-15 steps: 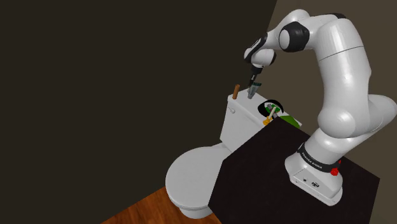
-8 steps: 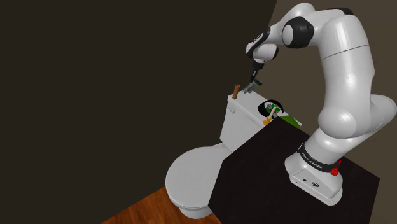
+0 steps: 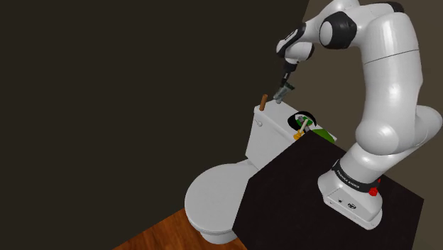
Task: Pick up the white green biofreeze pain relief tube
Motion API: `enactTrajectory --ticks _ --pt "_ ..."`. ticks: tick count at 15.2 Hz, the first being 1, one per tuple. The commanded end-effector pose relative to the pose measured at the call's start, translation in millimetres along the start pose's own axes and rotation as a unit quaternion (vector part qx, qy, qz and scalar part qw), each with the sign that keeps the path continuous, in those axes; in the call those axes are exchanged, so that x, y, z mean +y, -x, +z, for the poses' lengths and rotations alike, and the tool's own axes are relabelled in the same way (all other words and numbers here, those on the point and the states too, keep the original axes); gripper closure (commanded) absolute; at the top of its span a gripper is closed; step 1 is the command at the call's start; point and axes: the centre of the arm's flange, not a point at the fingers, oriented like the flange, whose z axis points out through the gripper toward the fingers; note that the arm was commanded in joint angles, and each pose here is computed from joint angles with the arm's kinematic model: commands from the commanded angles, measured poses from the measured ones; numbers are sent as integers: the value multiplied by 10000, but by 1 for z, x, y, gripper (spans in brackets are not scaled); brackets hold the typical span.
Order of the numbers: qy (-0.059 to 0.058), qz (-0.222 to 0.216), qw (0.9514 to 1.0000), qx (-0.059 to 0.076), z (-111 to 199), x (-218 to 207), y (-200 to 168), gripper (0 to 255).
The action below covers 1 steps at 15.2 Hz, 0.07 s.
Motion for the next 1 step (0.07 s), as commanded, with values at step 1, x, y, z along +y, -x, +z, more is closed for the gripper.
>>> enactTrajectory --ticks 1 --pt "-1 0 10000 0 -3 -1 0 255"
